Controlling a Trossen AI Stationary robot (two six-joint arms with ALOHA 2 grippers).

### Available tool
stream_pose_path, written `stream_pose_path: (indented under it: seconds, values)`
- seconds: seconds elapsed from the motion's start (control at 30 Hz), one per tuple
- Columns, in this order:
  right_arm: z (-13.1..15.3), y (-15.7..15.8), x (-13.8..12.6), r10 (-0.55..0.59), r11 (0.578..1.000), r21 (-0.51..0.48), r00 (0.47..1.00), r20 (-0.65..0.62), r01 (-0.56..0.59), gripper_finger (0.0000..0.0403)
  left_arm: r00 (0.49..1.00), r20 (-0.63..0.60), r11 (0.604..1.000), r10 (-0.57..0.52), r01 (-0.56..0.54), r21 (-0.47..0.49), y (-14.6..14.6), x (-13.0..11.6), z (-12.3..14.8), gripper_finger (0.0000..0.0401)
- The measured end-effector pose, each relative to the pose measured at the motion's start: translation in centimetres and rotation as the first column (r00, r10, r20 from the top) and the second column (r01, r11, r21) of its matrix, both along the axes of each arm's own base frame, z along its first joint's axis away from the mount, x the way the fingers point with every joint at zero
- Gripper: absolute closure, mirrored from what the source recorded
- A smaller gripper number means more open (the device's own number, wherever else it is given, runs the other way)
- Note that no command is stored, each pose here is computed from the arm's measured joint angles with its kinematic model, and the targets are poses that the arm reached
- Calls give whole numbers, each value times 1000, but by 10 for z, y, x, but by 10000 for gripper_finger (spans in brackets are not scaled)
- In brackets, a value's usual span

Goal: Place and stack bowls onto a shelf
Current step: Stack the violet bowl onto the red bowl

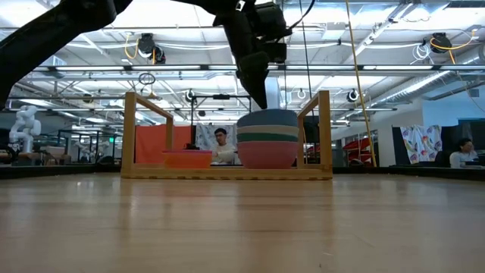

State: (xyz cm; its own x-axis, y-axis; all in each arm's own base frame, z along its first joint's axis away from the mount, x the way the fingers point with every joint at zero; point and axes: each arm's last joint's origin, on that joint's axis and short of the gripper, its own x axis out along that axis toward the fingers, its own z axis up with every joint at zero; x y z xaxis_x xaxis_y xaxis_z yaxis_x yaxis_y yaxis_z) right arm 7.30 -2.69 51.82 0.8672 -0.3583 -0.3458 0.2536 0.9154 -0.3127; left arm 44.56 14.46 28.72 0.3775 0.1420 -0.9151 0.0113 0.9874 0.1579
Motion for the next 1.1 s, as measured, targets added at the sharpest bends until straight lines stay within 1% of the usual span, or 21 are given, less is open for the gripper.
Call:
stream_pose_path:
  seconds: [0.1,0.3,0.4,0.5,0.67,0.77,0.83,0.97,1.1]
  values:
    - [0,0,0,0,1000,0,1000,0,0,291,1000,-10,1000,-5,5,0,-1,-1,-1,321]
    - [0,0,0,2,1000,-4,1000,-1,-2,291,1000,-20,999,-9,10,39,0,-1,1,319]
    - [0,0,0,5,1000,-12,1000,-5,-5,291,1000,3,999,-7,7,48,-1,-6,12,319]
    - [0,0,0,3,1000,-6,1000,-6,-3,291,998,54,999,12,-15,52,-7,-18,37,320]
    - [-5,1,-3,2,1000,12,999,-50,-2,291,987,161,997,5,-17,71,-21,-42,83,320]
    - [-9,2,-5,-6,998,64,996,-86,12,291,971,239,996,12,-32,80,-29,-63,114,320]
    - [-14,3,-8,-14,994,102,991,-131,27,291,957,287,996,35,-58,72,-33,-77,131,320]
    - [-23,5,-13,-16,987,155,973,-228,53,291,937,343,994,73,-94,46,-43,-105,158,320]
    - [-29,6,-16,-25,971,220,959,-283,90,291,918,373,989,137,-147,0,-52,-136,180,320]
